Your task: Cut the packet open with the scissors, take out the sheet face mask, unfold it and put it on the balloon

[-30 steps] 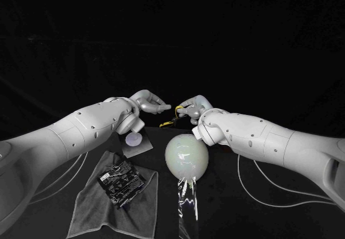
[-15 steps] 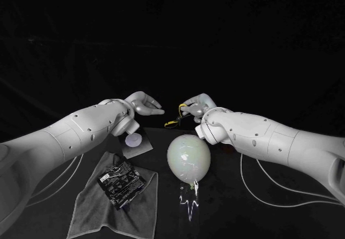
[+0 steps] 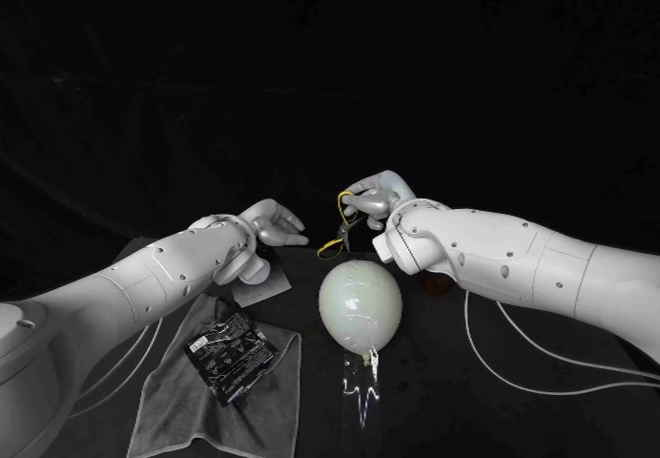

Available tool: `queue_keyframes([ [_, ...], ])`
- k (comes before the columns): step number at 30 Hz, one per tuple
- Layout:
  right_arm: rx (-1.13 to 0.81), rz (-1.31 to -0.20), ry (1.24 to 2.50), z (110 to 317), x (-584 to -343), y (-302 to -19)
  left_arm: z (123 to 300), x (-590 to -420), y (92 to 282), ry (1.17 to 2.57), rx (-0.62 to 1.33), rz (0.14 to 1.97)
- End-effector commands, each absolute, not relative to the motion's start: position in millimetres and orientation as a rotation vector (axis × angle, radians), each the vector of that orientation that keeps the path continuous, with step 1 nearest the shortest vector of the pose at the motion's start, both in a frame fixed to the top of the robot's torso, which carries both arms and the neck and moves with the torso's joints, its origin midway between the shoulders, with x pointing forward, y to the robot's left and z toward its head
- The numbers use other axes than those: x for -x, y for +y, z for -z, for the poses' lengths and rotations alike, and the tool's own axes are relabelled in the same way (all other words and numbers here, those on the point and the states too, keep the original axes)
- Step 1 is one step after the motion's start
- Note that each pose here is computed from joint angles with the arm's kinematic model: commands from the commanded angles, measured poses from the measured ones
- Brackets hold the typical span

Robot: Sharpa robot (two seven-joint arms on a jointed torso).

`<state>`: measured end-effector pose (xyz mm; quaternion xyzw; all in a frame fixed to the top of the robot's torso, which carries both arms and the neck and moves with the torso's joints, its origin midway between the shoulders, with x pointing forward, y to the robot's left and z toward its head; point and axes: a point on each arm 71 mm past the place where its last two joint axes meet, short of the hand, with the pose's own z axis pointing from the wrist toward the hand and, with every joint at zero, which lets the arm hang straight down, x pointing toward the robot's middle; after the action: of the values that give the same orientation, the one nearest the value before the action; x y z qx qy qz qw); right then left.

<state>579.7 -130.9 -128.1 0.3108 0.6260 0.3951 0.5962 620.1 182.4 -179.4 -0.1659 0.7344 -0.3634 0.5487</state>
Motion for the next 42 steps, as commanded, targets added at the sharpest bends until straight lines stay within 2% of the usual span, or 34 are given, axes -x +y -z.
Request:
queue_keyframes([
  [1,-0.700,-0.935,1.432,122.6,-576.0,-129.3,179.1,-619.9,178.8,1.705,0.339,0.867],
  [23,-0.691,-0.977,1.428,116.1,-567.1,-121.4,188.4,-612.1,156.9,1.784,0.300,0.959],
  [42,-0.685,-1.017,1.421,108.6,-560.0,-111.2,203.9,-612.3,154.7,1.832,0.366,0.965],
])
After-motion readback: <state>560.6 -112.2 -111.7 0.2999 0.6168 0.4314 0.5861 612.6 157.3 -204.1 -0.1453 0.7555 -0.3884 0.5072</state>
